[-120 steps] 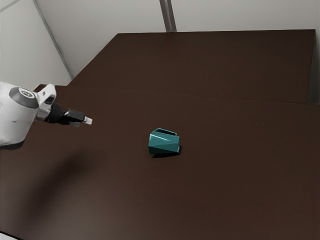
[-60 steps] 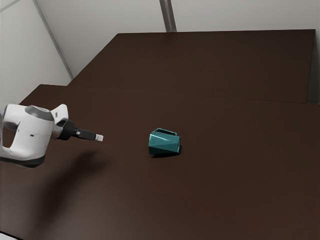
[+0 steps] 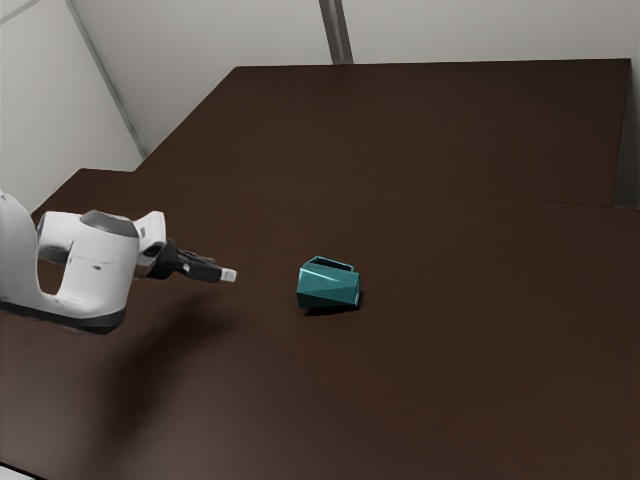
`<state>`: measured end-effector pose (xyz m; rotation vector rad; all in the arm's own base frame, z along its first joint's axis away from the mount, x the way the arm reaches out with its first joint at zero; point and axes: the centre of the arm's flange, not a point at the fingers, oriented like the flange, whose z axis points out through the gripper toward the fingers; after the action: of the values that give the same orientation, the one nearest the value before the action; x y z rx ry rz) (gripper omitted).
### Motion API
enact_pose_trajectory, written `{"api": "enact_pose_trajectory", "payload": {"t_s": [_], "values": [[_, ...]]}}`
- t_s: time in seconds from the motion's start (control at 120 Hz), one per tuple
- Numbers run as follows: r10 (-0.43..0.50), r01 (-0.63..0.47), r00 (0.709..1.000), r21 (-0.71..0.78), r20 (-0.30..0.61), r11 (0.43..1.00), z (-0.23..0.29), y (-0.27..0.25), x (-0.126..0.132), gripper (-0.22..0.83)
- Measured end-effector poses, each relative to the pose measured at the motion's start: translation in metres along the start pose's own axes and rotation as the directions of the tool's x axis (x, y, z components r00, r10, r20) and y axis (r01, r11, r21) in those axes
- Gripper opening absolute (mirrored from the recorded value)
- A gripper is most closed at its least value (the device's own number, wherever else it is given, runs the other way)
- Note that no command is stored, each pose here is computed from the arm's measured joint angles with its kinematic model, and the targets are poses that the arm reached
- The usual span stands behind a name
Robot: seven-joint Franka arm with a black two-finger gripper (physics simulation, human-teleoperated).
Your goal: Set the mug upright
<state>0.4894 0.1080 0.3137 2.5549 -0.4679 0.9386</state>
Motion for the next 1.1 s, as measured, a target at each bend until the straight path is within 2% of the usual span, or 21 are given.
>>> {"api": "enact_pose_trajectory", "payload": {"t_s": [0.258,0.583,0.908,1.1], "values": [[0.099,-0.098,0.995,-0.066,0.012,0.993,0.028,0.039,0.012,0.61],[0.078,-0.078,0.997,-0.034,-0.016,0.996,0.018,0.023,0.007,0.62],[0.163,-0.160,0.987,-0.141,0.008,0.977,0.060,0.087,0.013,0.61],[0.162,-0.157,0.986,-0.141,0.028,0.977,0.069,0.088,0.005,0.61]]}}
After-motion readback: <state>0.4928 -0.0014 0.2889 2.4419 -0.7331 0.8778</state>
